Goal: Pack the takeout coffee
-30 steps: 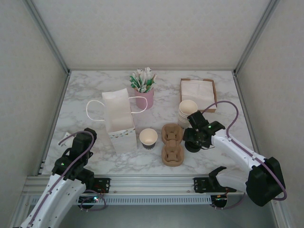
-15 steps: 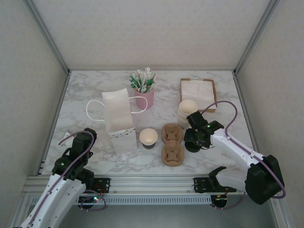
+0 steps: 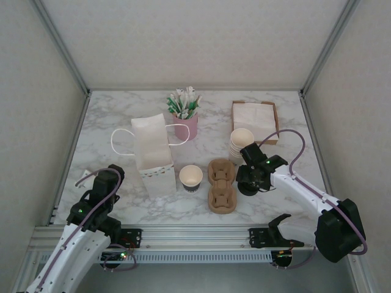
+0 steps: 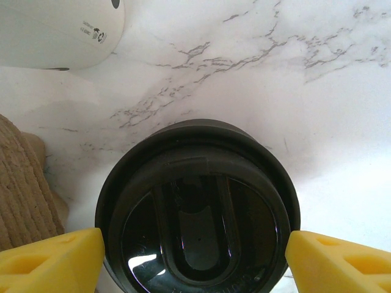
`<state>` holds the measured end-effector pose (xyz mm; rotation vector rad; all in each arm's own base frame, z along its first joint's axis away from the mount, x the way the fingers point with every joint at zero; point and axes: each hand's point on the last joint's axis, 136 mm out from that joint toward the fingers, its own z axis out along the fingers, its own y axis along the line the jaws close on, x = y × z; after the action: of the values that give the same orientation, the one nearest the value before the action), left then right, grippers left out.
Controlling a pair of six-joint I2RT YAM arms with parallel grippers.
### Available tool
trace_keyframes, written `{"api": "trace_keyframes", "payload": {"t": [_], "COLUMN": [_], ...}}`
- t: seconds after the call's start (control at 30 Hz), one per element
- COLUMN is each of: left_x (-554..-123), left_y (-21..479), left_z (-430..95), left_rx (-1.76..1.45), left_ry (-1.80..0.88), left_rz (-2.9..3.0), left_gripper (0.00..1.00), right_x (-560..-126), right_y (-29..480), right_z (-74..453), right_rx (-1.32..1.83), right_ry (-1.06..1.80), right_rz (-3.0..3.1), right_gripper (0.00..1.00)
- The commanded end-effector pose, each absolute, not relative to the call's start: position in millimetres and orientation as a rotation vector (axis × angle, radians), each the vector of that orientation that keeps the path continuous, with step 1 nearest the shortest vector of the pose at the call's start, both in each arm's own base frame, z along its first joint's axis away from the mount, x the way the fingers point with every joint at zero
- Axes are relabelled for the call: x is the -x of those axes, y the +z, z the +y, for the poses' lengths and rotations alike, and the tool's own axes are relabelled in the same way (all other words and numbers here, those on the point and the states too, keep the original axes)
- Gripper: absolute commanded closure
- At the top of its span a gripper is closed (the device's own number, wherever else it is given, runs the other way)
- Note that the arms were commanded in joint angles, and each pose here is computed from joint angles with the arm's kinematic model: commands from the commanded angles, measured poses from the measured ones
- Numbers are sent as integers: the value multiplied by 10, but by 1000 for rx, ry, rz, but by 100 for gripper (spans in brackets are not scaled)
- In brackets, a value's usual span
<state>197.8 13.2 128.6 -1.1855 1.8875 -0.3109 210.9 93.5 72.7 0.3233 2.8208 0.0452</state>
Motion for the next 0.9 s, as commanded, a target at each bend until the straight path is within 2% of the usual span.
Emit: {"api": "trace_keyframes", "payload": {"t": [0.0, 0.33, 0.87], "left_x": [-1955, -1949, -1947], "left_y": [1236, 1222, 1218], "left_z": [173, 170, 163], "left_rx": [1299, 1302, 1303], "left_ry": [-338, -338, -343], "left_rz": [1820, 1825, 1827], "left_gripper": [19, 19, 19], "right_x": [-2059, -2091, -2085], "right_y": [687, 809, 726], "right_z": [861, 842, 881], "right_rx": [-322, -317, -313], "right_ry": [-15, -4, 15], "right_rz": [2850, 2807, 2825], "right_gripper": [20, 18, 19]}}
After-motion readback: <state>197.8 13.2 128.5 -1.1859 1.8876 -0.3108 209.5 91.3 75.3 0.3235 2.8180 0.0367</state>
